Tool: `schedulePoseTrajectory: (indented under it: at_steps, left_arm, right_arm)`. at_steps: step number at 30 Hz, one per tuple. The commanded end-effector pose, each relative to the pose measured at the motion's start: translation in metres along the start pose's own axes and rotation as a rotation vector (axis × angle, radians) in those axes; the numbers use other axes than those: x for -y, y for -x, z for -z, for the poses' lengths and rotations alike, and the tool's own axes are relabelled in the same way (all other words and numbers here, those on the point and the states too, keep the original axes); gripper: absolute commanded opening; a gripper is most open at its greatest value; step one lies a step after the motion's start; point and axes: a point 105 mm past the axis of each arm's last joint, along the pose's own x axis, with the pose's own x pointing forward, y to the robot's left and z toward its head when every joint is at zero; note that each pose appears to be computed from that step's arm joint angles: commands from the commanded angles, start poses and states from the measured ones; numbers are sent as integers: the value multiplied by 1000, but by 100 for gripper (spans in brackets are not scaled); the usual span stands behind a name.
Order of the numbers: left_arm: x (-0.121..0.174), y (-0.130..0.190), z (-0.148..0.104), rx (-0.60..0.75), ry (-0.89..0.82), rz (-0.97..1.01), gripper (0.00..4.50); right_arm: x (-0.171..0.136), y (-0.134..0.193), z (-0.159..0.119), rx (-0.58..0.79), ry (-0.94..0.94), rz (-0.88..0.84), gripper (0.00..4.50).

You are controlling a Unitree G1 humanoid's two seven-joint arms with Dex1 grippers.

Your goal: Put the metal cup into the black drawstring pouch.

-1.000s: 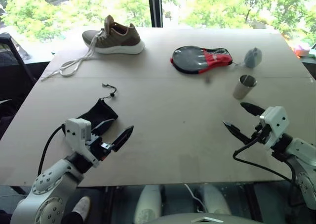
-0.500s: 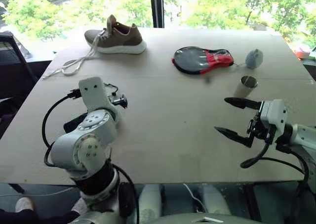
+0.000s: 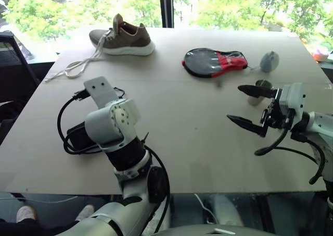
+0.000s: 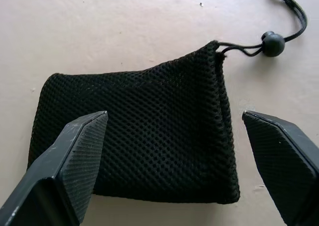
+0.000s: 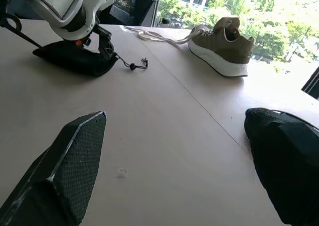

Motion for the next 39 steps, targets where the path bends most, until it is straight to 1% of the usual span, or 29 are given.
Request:
schedulePoseTrajectory:
  at_steps: [1,4,9,12,19,23,24,25,26,28,29,30,32,33,39]
  left_arm:
    - [3,0,-10,13,-10,6,446]
    - [6,-3,-9,-3,-32,10,446]
    - [6,-5,-8,-4,-69,-10,446]
    - [4,-5,-5,-22,-79,-47,446]
    - [10,-3,1,-85,-84,-65,446]
    - [4,-7,7,-120,-102,-111,446]
    - [2,-8,10,-135,-103,-128,396]
    - [-1,-8,12,-150,-103,-145,368]
    - [-2,-8,15,-170,-100,-156,326]
    - [-3,-8,19,-192,-101,-167,231]
    - [-3,-8,20,-196,-103,-167,172]
    - [-2,-9,23,-212,-108,-157,140]
    - [-1,-10,24,-218,-122,-150,35]
    - [0,-10,25,-223,-125,-145,6]
    - [-2,-13,31,-245,-153,-143,6]
  right_arm:
    - [4,-2,-20,66,5,-37,450]
    - [10,-5,-30,65,22,-117,450]
    - [26,-13,-45,92,29,-165,450]
    - [28,-16,-45,85,50,-179,450]
    - [27,-16,-42,75,53,-195,450]
    - [27,-16,-42,70,56,-194,450]
    - [26,-15,-41,68,56,-193,450]
    - [26,-15,-41,68,57,-192,450]
    - [25,-15,-41,67,55,-191,450]
    - [25,-14,-41,66,53,-189,450]
    - [24,-14,-41,66,52,-188,450]
    - [24,-13,-41,66,52,-187,450]
    - [24,-13,-39,62,52,-183,450]
    - [24,-12,-39,59,53,-183,450]
    - [23,-12,-37,55,54,-180,450]
